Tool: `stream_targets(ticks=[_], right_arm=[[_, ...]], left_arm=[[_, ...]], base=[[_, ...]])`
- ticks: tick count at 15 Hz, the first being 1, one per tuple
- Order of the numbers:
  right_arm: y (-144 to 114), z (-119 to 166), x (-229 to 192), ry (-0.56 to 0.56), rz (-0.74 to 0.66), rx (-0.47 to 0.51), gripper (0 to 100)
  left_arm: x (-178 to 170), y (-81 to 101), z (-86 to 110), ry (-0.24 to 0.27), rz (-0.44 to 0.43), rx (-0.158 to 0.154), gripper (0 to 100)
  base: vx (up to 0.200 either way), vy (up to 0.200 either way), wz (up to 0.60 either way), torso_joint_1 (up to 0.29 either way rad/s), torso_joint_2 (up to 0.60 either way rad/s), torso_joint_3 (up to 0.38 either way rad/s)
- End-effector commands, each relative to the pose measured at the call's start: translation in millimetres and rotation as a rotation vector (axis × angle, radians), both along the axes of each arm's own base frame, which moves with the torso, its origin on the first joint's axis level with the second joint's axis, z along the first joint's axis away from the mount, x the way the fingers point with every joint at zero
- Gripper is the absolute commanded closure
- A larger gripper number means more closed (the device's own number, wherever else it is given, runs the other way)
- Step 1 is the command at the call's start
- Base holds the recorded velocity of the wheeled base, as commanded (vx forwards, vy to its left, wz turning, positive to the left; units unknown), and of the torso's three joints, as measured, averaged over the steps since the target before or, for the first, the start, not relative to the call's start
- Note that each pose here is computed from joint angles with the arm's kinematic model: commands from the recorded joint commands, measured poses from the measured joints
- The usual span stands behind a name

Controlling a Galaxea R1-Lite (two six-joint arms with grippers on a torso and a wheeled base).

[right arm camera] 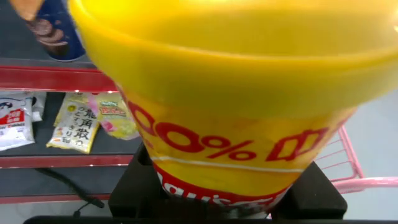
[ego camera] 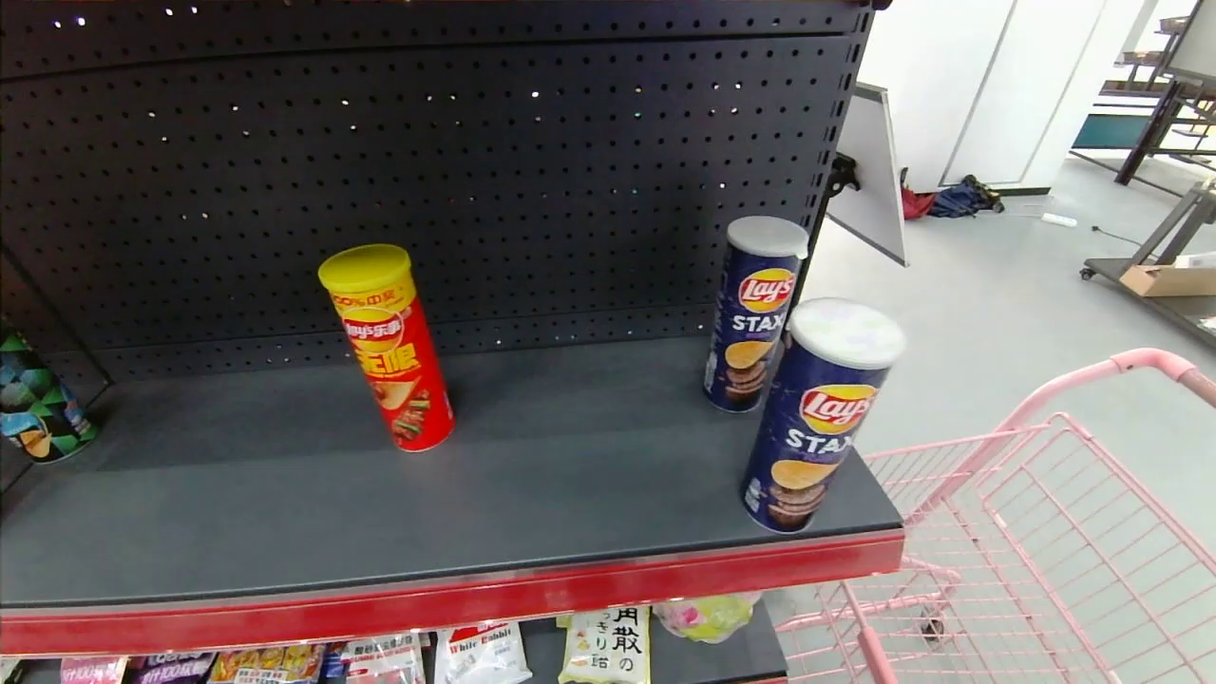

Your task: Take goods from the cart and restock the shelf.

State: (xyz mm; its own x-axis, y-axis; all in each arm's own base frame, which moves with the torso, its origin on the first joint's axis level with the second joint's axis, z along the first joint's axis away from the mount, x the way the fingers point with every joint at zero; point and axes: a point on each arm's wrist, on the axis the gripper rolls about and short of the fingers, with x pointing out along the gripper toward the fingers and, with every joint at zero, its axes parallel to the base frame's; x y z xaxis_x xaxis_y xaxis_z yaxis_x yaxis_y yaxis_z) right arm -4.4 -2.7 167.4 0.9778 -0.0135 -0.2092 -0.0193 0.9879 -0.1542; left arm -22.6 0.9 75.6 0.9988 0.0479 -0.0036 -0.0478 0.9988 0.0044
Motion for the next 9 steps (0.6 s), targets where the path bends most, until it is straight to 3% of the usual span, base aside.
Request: stream_targets(ticks=[1,9], right_arm=[[0.0,-0.8,0.1,0.003,0.001,-0.001,100],[-0.8,-5.0,-9.4,-0.04,0.002,0.004,100]], left_arm=[[0.0,0.0,0.0,-0.001,0.001,0.0,0],[0.0,0.0,0.0,-0.001,0.001,0.0,0]], base=[[0.0,0.2,0.0,-0.007,0.0,-0.002],[0.0,0.2,0.0,0.002,0.0,0.002]])
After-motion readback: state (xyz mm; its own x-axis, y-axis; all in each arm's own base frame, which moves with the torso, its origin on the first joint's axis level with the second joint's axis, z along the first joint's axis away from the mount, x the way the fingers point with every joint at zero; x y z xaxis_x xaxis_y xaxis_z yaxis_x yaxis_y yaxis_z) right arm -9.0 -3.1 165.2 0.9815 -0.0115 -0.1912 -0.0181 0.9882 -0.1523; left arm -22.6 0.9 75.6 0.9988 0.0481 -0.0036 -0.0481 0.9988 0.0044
